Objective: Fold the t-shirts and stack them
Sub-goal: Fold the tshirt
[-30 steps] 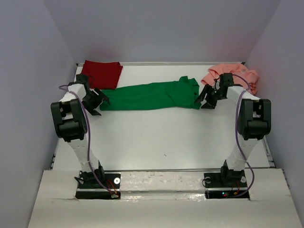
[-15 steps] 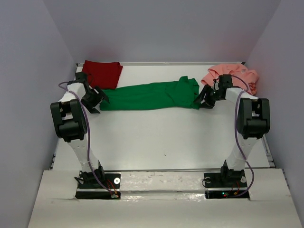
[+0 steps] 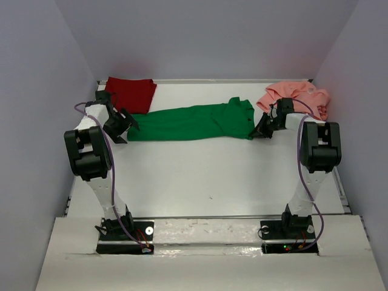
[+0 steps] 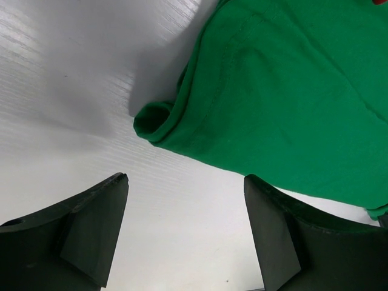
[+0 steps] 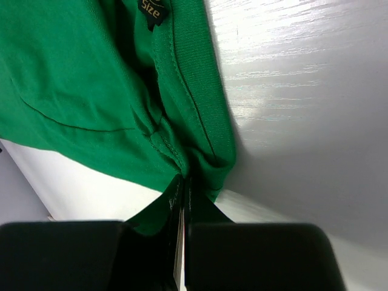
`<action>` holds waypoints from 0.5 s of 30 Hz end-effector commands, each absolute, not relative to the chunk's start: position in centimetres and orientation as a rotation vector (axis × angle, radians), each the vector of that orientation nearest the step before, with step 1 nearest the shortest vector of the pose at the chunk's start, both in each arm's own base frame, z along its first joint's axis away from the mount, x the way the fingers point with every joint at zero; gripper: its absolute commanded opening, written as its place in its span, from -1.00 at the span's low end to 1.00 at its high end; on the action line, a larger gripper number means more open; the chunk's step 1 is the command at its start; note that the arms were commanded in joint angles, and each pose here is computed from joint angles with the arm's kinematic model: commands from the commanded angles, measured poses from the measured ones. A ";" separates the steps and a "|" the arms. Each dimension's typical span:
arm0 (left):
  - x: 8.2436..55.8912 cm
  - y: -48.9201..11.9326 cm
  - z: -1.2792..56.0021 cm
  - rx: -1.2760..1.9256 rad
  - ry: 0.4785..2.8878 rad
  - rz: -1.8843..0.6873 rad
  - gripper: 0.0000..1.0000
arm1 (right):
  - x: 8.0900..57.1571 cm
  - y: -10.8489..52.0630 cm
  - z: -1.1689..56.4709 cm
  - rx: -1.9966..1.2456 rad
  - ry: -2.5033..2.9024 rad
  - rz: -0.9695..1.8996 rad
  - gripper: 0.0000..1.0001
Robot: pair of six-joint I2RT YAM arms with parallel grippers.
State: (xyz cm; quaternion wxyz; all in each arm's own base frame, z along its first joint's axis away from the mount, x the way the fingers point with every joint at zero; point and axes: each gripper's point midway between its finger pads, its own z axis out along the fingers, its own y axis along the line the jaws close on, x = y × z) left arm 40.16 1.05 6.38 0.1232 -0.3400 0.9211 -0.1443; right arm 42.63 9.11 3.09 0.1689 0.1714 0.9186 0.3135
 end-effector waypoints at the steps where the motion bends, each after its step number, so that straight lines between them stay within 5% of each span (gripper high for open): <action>1: 40.0 1.0 6.3 -0.946 2.727 -0.419 0.72 | 43.5 9.0 3.5 0.431 2.582 0.861 -1.00; 8: 39.1 1.4 4.3 -0.972 2.777 -0.366 0.70 | 43.9 9.0 3.9 0.422 2.575 0.862 -1.00; 15: 40.0 1.2 3.0 -0.986 2.768 -0.397 0.34 | 44.0 9.0 4.2 0.410 2.573 0.857 -1.00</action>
